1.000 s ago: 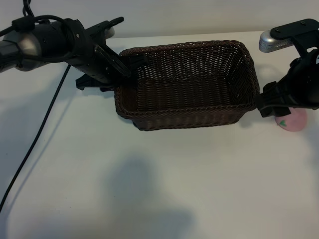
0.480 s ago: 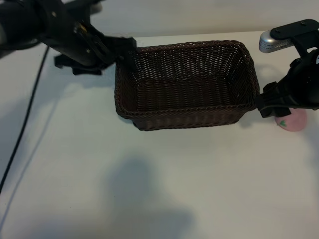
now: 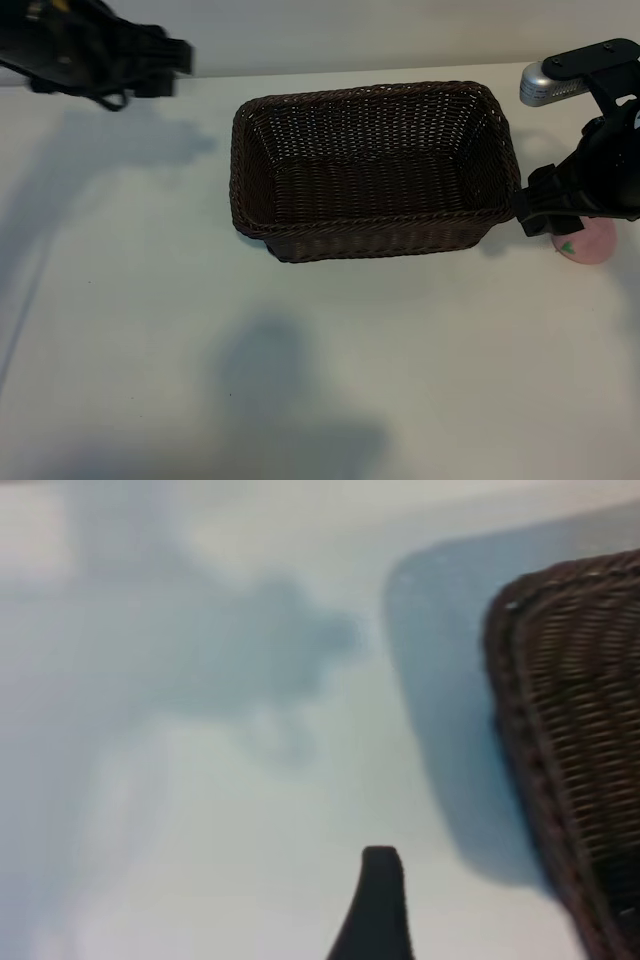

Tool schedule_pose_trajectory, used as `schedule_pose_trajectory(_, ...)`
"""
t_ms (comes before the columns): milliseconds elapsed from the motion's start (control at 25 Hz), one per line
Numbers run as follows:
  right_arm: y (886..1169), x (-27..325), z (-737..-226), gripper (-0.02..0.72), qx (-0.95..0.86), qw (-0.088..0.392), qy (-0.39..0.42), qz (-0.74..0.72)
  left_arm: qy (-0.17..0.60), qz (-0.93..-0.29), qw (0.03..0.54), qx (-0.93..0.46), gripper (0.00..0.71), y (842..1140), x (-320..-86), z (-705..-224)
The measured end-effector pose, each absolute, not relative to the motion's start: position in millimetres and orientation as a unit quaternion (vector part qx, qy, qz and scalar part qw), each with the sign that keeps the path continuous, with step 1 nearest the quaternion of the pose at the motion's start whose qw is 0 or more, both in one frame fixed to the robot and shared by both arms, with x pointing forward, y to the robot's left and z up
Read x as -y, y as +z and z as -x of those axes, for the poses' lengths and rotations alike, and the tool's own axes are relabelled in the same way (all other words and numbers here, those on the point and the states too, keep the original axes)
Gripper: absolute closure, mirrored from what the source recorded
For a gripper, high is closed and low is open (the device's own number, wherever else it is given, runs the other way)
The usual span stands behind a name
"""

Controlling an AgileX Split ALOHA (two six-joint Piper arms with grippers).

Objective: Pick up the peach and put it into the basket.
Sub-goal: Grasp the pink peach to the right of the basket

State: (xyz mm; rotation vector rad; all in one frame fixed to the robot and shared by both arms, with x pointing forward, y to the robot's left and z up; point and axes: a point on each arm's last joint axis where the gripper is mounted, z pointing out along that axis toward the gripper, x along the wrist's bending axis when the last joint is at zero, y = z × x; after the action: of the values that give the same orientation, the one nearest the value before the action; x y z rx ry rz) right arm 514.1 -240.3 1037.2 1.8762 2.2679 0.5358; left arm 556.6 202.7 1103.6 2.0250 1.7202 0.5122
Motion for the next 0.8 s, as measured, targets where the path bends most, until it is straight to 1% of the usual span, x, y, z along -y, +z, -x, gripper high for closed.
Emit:
schedule_pose_trajectory(120,1037.2,240.3,-514.1,0.108,-0.756,0.075,0.179,-0.625,0.213,-0.74,0.215,-0.601,0.095,1125.4,-211.8,-539.7)
schedule_pose_trajectory(320,1037.0,240.4,-513.6,0.108,-0.757,0.073,0.177,-0.625,0.256,-0.747,0.261,-0.556,0.119,1166.4,-219.1,-501.0)
schedule_pose_trajectory(480,1036.9,240.4,-513.3,0.108,-0.757,0.072,0.175,-0.625,0.28,-0.758,0.296,-0.509,0.122,1186.9,-224.3,-452.6)
schedule_pose_trajectory(560,1036.8,240.4,-513.2,0.108,-0.757,0.072,0.175,-0.626,0.29,-0.76,0.314,-0.489,0.122,1190.4,-230.4,-426.2)
schedule_pose_trajectory(640,1036.8,240.4,-513.2,0.108,-0.757,0.072,0.175,-0.626,0.301,-0.751,0.336,-0.482,0.122,1193.0,-242.1,-397.0)
schedule_pose_trajectory(800,1036.8,240.5,-513.2,0.108,-0.757,0.072,0.175,-0.625,0.322,-0.731,0.37,-0.474,0.123,1185.4,-268.8,-338.1)
